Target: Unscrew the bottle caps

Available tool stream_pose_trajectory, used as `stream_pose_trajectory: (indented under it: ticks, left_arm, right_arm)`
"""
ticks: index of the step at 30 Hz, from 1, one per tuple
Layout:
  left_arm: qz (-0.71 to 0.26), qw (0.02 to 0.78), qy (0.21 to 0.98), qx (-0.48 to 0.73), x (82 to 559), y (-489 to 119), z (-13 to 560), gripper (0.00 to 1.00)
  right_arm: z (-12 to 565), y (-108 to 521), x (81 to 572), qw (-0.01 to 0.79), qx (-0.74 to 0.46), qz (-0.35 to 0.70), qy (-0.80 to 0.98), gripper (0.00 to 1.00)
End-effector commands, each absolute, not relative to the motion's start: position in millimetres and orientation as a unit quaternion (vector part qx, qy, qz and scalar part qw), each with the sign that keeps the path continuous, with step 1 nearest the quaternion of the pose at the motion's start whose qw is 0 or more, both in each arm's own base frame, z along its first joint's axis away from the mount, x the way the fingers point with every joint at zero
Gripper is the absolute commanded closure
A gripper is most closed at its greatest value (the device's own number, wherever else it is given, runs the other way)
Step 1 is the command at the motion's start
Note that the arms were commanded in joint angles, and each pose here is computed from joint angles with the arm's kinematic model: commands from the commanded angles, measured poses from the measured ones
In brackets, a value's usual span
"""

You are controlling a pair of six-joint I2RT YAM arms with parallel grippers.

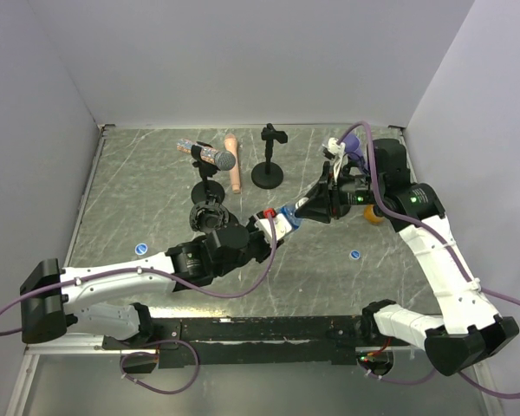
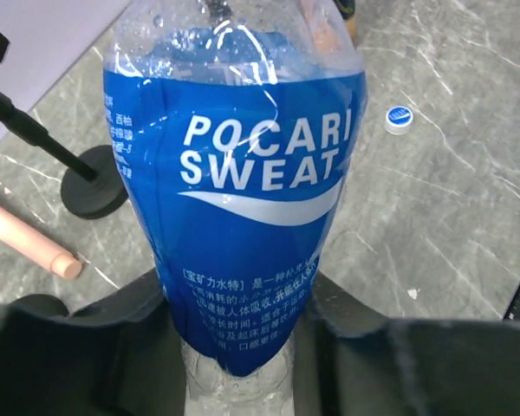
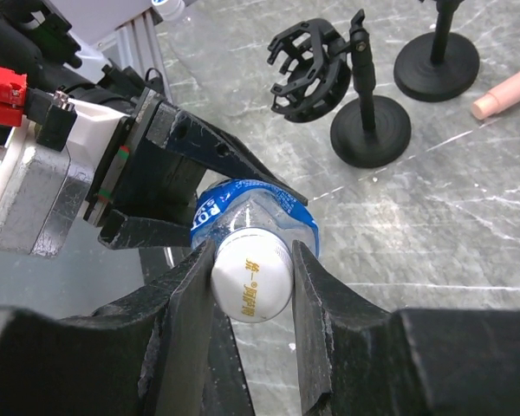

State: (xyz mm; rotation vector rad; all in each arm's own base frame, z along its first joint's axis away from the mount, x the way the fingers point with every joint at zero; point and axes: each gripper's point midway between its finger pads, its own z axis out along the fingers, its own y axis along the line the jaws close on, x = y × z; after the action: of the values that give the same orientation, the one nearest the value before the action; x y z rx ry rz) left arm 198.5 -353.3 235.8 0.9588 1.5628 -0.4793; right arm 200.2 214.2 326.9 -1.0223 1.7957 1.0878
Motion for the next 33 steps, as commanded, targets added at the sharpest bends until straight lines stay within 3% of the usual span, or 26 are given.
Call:
stream_pose_trajectory:
  ticks: [1,3,6,9,16,21,27,33]
  left_arm:
    - [-0.244,0.582,0.653,0.418,185,-357,259,0.91]
    - [-0.253,0.575,0.653,0.423,180,-356,257,0.91]
    - [-0.266,0.563,0.655,0.428,173,-353,256,0.91]
    - [-0.272,0.548,0.659,0.437,166,-350,251,0.91]
    - [-0.280,0.534,0.663,0.443,160,-347,245,0.91]
    - [-0.283,0.534,0.665,0.438,160,-347,247,0.92]
    - [-0.288,0.530,0.674,0.426,165,-347,247,0.92]
    - [-0.296,0.533,0.670,0.423,166,-346,253,0.92]
  right_arm:
    - [331,217,193,0.386,-0.422,0.444,0.690,0.78]
    - [332,216,191,0.383,-0.428,0.444,0.688,0.65]
    - [338,215,188,0.383,-0.438,0.443,0.682,0.27]
    - [353,213,187,0.398,-0.439,0.434,0.678,0.12]
    - [363,207,198,0.389,-0.390,0.444,0.707,0.13]
    - [359,207,193,0.373,-0.399,0.447,0.708,0.34]
    - [354,205,181,0.350,-0.421,0.451,0.705,0.41]
    - [348,208,177,0.336,-0.431,0.454,0.704,0.40]
